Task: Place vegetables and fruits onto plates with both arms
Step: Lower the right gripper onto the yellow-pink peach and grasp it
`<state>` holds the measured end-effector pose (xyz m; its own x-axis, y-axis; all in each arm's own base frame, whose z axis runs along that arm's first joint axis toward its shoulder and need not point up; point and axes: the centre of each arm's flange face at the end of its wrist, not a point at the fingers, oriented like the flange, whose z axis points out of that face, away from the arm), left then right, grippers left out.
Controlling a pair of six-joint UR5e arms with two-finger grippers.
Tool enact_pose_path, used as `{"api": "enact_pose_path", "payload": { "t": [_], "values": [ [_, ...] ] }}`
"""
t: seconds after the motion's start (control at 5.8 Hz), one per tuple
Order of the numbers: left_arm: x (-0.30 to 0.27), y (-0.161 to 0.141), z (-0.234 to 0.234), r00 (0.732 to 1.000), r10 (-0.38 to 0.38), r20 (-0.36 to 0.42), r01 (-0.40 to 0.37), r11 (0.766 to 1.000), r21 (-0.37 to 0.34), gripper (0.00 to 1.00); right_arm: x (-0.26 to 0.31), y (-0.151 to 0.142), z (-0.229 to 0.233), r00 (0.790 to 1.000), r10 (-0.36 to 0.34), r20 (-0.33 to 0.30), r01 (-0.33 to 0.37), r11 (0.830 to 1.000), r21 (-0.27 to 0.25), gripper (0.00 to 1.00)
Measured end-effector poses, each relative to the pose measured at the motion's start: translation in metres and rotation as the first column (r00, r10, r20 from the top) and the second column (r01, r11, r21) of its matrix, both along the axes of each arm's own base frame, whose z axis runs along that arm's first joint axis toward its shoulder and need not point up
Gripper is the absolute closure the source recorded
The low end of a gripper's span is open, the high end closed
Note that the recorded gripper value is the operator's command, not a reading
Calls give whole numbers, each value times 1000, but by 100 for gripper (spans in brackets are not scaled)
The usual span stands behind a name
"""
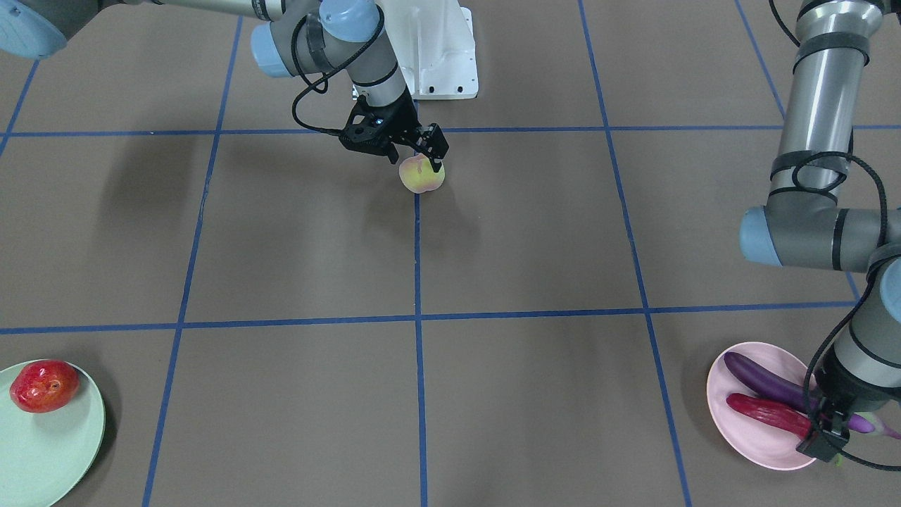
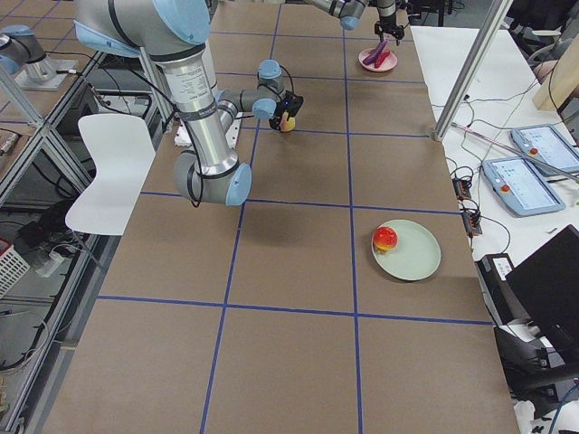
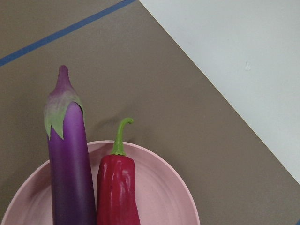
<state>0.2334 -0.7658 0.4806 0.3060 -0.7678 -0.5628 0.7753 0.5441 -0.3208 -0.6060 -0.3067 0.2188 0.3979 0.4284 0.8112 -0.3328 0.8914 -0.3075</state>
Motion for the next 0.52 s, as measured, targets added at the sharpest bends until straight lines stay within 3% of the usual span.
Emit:
{"api": "enact_pose_path", "payload": {
  "t": [0.17,0.52],
  "values": [
    [0,1,1,1000,0,1,0,1000,0,0,-5,-1,0,1000,2,-3,-2,1000,1,99],
    [0,1,1,1000,0,2,0,1000,1,0,-6,2,-5,1000,21,10,-20,999,-33,100]
  ]
}}
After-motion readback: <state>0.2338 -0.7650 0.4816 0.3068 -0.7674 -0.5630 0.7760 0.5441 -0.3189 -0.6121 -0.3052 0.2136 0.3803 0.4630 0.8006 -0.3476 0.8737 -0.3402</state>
